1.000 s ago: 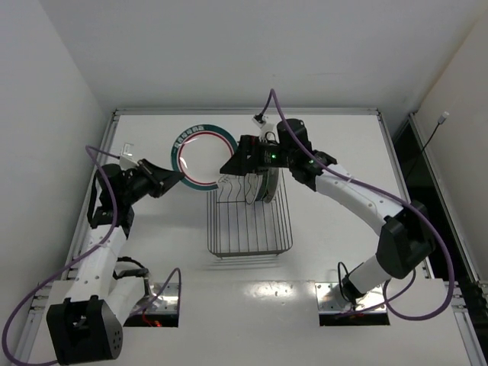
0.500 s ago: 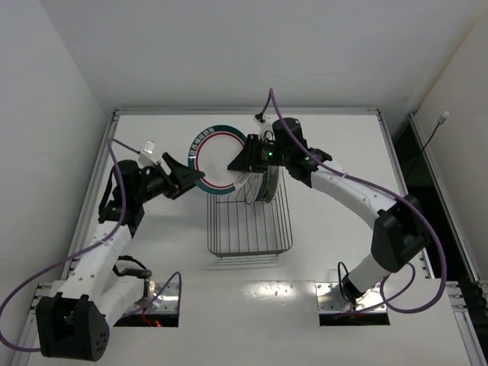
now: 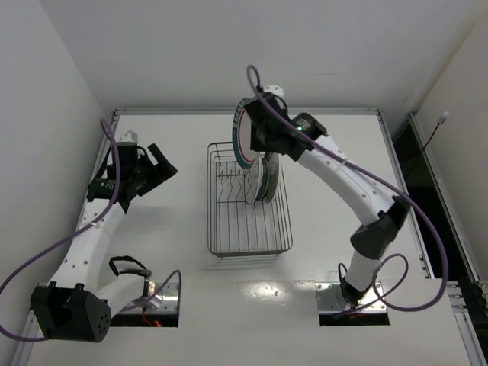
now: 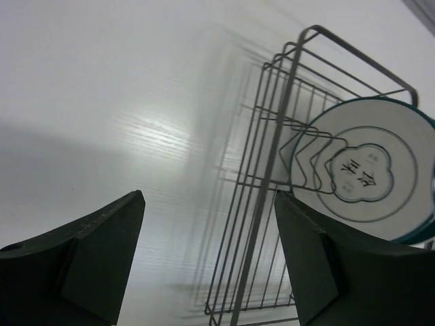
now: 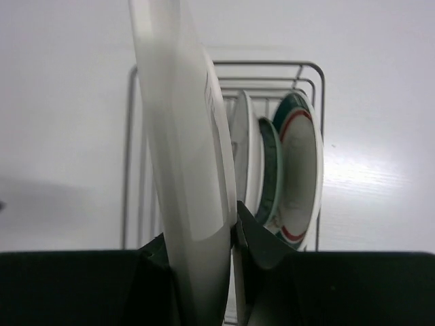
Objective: Load the plates into the dish rack
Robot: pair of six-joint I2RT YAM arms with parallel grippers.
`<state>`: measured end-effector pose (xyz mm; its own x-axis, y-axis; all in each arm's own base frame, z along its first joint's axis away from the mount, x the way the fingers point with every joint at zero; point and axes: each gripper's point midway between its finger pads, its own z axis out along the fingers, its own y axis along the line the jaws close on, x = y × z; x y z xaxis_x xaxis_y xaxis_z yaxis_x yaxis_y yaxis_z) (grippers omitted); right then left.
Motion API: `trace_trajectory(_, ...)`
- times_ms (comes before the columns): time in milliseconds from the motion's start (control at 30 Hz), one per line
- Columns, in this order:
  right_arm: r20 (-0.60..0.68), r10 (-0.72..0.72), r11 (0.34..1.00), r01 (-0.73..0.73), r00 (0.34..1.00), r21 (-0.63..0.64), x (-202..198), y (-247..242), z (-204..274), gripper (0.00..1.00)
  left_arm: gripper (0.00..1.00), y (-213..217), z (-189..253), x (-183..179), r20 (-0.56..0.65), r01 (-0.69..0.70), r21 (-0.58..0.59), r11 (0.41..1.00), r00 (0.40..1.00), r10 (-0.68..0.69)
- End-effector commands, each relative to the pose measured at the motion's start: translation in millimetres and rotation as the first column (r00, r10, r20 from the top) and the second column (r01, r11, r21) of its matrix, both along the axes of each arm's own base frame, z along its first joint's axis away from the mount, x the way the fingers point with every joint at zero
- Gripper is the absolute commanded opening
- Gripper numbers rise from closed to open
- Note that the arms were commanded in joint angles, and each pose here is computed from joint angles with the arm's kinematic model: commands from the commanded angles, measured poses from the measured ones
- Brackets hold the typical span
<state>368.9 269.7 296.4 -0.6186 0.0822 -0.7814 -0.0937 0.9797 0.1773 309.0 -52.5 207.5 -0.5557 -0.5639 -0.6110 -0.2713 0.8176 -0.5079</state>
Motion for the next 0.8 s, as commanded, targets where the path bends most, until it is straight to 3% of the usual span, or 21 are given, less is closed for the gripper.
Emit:
trace_trajectory(0,-0.067,-0.118,0.943,0.090,0.991,-0.319,-6.6,-28.3,-49.5,0.00,0.75,20.5,3.2,-4.7,-0.006,-0.062,0.085,0.994,0.998,0.063)
trace_trajectory(300,-0.111,-0.158,0.881,0.089,0.981,-0.465,-12.6,-30.2,-93.2,0.00,0.76,28.7,0.9,-5.8,-0.024,-0.065,0.102,0.993,0.997,0.068)
trace_trajectory(600,-0.247,-0.025,0.950,-0.053,0.969,-0.307,-23.9,16.5,-138.2,0.01,0.76,29.9,-1.6,-4.9,-0.033,-0.066,0.097,0.993,0.997,0.070)
trace_trajectory(767,-0.295,0.023,0.967,-0.097,0.955,-0.237,-22.8,34.5,-152.3,0.09,0.76,30.2,-3.3,-6.7,-0.042,-0.059,0.104,0.993,0.997,0.064)
